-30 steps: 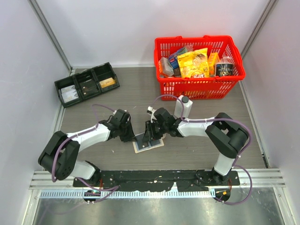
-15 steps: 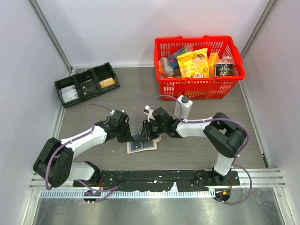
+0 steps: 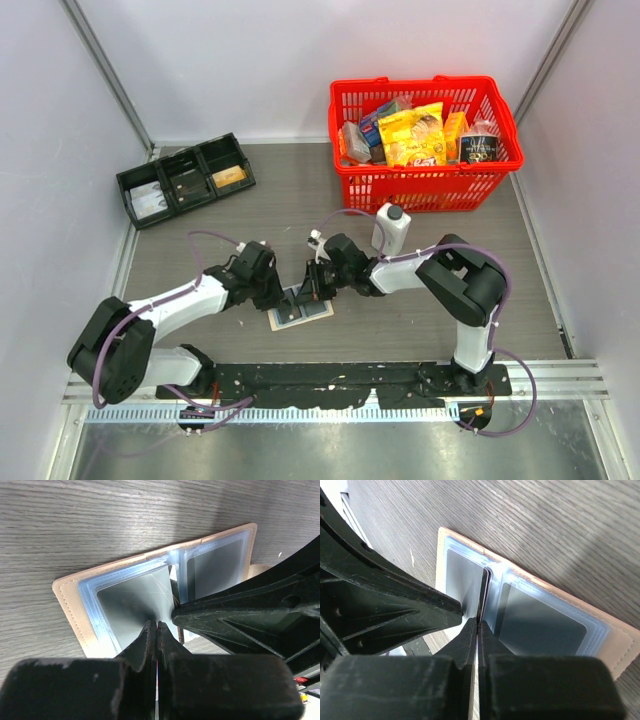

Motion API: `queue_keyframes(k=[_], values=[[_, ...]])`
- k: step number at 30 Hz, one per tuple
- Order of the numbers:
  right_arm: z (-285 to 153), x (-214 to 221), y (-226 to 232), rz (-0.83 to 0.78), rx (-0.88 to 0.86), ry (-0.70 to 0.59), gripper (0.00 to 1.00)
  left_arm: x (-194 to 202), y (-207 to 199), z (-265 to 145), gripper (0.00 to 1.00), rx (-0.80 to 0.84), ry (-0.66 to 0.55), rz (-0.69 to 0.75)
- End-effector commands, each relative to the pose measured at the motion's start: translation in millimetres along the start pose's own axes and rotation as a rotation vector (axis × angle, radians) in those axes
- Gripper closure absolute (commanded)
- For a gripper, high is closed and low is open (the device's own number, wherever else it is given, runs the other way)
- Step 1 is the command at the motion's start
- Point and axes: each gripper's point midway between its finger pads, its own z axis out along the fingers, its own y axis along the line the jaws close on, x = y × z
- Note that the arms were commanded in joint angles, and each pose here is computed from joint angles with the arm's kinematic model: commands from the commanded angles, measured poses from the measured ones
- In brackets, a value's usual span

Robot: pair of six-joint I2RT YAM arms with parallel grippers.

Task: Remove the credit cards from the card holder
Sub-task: Remove the credit card from the card holder.

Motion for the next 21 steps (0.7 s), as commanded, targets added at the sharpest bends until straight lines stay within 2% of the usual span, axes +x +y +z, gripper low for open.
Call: queue_keyframes(k=[1, 9, 16, 21], values=[[-8.5, -20.5, 12.1, -0.005, -0.076, -0.073, 0.99, -6.6, 12.0, -6.8, 1.00, -0.058, -0.056, 0.018], [-15.0, -15.7, 4.4, 0.004, -0.083, -0.071, 0.99, -15.6, 24.8, -15.0, 0.92, -0.129, -0.102, 0.056], [-13.0, -16.0, 4.3, 0.004, -0.085, -0.064, 0.99, -18.2, 14.1, -13.3, 0.74, -0.099, -0.092, 0.064], [-12.0, -14.6, 3.7, 0.006, -0.085, -0.060, 0.99, -16.8, 18.2, -8.3, 0.74, -0.123, -0.072, 0.073]])
